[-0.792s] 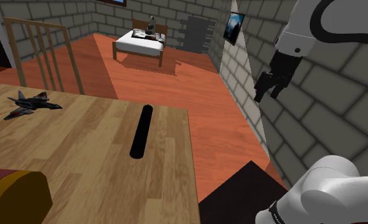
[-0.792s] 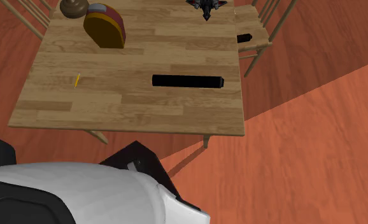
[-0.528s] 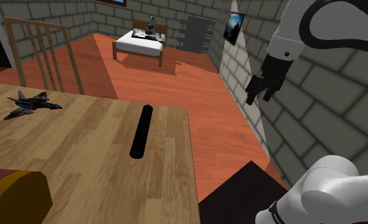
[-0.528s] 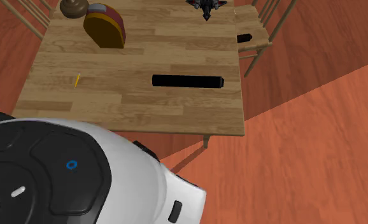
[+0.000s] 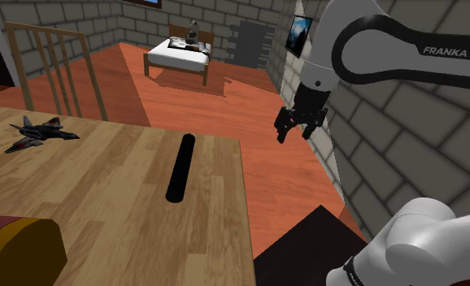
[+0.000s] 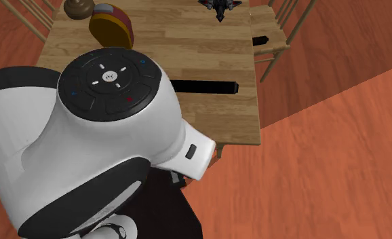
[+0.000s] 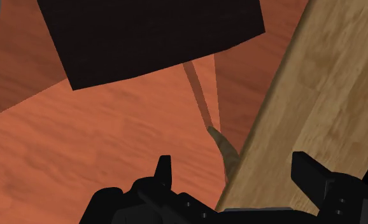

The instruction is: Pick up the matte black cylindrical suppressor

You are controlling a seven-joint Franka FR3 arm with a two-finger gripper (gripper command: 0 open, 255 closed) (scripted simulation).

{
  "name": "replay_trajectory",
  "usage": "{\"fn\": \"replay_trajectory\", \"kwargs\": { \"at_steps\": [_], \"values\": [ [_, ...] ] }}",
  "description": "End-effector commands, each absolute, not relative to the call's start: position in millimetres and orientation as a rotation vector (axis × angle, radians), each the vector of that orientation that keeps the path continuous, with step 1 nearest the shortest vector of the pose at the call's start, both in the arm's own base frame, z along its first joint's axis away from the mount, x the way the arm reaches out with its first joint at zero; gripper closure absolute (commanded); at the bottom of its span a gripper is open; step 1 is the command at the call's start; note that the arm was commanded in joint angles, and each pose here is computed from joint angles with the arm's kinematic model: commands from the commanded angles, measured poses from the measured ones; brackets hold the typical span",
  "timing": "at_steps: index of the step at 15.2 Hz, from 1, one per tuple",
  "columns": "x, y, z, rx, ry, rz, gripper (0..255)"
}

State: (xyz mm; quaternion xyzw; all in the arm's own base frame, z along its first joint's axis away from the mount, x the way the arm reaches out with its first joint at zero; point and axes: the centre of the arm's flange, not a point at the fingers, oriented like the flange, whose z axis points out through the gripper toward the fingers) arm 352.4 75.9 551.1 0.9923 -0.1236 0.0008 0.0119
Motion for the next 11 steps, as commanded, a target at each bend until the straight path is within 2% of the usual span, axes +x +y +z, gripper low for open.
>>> {"fn": "replay_trajectory", "kwargs": {
  "at_steps": [1,11],
  "values": [
    [367,96,539,3.095,-0.414,0.007,0],
    [442,183,480,3.090,-0.544,0.028,0]
  ]
}}
